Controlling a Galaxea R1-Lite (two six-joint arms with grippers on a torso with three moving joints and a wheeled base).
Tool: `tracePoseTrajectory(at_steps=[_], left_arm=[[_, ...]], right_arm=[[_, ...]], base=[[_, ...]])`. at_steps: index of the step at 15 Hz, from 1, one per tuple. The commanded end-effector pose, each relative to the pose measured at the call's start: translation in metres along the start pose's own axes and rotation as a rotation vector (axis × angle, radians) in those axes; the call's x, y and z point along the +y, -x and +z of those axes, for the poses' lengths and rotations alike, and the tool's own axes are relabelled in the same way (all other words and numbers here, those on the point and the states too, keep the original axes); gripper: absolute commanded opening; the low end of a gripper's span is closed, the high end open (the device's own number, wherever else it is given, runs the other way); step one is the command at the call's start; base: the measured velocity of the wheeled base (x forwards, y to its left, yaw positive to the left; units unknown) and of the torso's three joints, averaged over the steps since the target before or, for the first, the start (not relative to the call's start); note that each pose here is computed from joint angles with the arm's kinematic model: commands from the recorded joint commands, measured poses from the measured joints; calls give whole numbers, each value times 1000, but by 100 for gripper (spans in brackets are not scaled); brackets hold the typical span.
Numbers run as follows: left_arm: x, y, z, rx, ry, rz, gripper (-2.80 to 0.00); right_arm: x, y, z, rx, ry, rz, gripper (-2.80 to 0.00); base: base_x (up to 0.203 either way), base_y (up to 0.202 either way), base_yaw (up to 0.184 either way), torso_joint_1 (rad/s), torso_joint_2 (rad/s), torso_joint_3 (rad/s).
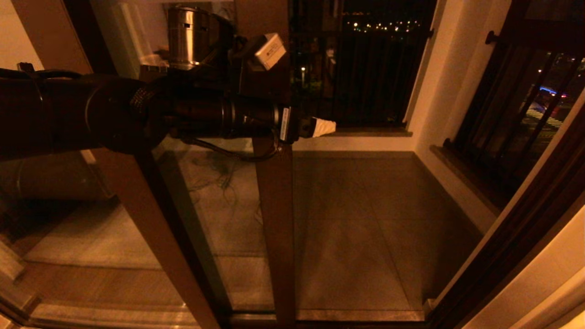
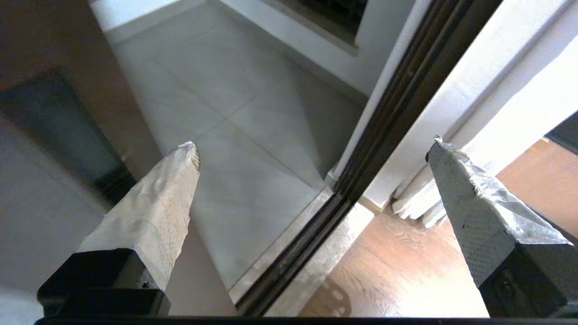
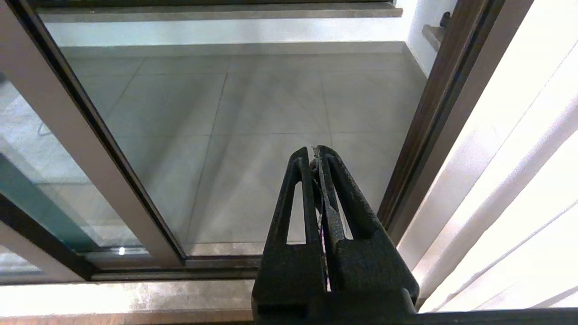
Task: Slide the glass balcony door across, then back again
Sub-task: Close the slid door
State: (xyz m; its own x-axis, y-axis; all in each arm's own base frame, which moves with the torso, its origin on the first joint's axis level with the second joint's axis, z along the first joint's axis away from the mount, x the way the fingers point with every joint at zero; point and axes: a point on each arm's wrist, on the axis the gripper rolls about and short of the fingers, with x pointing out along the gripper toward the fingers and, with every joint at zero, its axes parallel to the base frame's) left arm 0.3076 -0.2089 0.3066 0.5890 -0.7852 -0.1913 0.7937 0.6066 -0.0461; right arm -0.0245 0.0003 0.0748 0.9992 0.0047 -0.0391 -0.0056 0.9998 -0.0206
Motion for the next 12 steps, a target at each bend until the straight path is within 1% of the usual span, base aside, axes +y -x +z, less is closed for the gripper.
tracePoseTrajectory(at_steps=[1, 3, 5, 12], left_arm=[[-2, 8, 2, -5, -2, 0, 0], [-2, 11, 3, -4, -1, 9, 0], [1, 10, 1, -1, 1, 44, 0], [8, -8, -8, 22, 10, 48, 0]], right_arm=[[0, 0, 0, 1, 1, 1, -280], [0, 0, 0, 2, 1, 0, -280], [0, 0, 0, 1, 1, 1, -280], [0, 0, 0, 2, 1, 0, -280]], base=[[0, 0, 0, 0, 0, 0], [0, 0, 0, 0, 0, 0], [0, 0, 0, 0, 0, 0], [0, 0, 0, 0, 0, 0]])
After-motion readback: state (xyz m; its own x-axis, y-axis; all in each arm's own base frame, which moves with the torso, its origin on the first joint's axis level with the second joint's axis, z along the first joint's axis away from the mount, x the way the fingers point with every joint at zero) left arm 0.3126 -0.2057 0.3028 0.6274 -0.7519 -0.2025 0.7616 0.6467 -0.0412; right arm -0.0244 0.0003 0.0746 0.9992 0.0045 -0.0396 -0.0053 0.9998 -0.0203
